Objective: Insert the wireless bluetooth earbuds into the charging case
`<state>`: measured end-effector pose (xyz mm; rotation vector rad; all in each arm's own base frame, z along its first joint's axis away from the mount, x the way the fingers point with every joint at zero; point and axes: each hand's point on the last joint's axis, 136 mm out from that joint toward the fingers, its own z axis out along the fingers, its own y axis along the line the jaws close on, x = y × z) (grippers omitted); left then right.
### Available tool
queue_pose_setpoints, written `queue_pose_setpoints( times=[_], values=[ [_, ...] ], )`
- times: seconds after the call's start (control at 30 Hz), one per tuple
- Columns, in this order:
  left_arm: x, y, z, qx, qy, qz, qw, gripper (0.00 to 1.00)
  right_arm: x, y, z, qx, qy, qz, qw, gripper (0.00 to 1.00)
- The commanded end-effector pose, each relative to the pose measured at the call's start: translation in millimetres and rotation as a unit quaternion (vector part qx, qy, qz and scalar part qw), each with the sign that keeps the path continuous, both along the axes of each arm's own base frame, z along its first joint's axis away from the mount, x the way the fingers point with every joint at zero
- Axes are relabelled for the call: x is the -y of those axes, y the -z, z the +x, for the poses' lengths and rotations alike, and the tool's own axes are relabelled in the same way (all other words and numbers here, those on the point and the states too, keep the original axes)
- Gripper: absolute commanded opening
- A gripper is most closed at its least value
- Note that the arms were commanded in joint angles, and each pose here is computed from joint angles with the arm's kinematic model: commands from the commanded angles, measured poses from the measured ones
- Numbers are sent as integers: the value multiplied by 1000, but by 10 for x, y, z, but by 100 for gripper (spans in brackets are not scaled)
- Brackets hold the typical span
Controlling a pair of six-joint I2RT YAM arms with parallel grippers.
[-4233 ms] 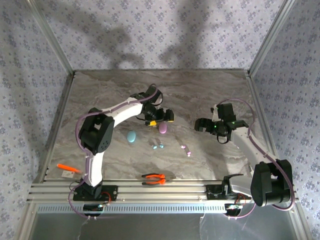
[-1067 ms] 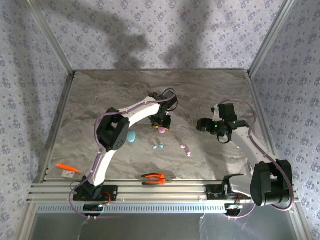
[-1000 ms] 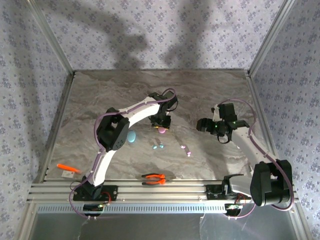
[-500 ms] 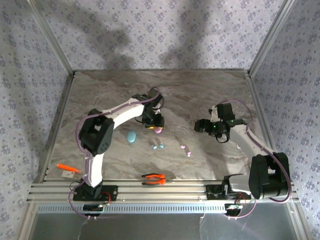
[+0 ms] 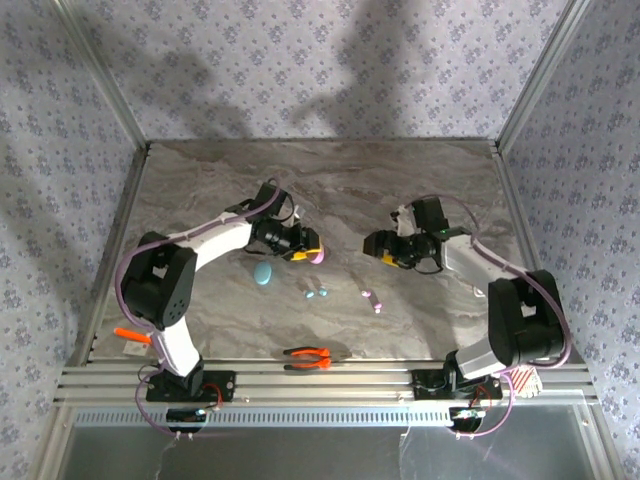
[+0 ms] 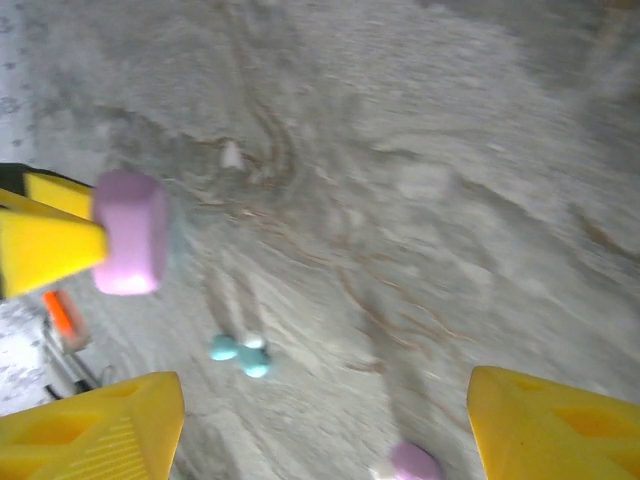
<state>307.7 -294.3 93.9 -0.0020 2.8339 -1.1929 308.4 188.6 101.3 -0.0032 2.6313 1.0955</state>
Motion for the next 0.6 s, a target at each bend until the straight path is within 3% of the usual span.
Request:
queue_pose_setpoints(
  times=[0.0, 0.57],
  values=[
    [125, -299, 17, 19, 7, -66, 998, 41, -247, -96, 82, -16, -14, 41, 999, 74],
    [137, -298, 10, 16, 4, -83, 996, 40, -821, 26, 179, -65, -62, 86, 992, 66]
  ],
)
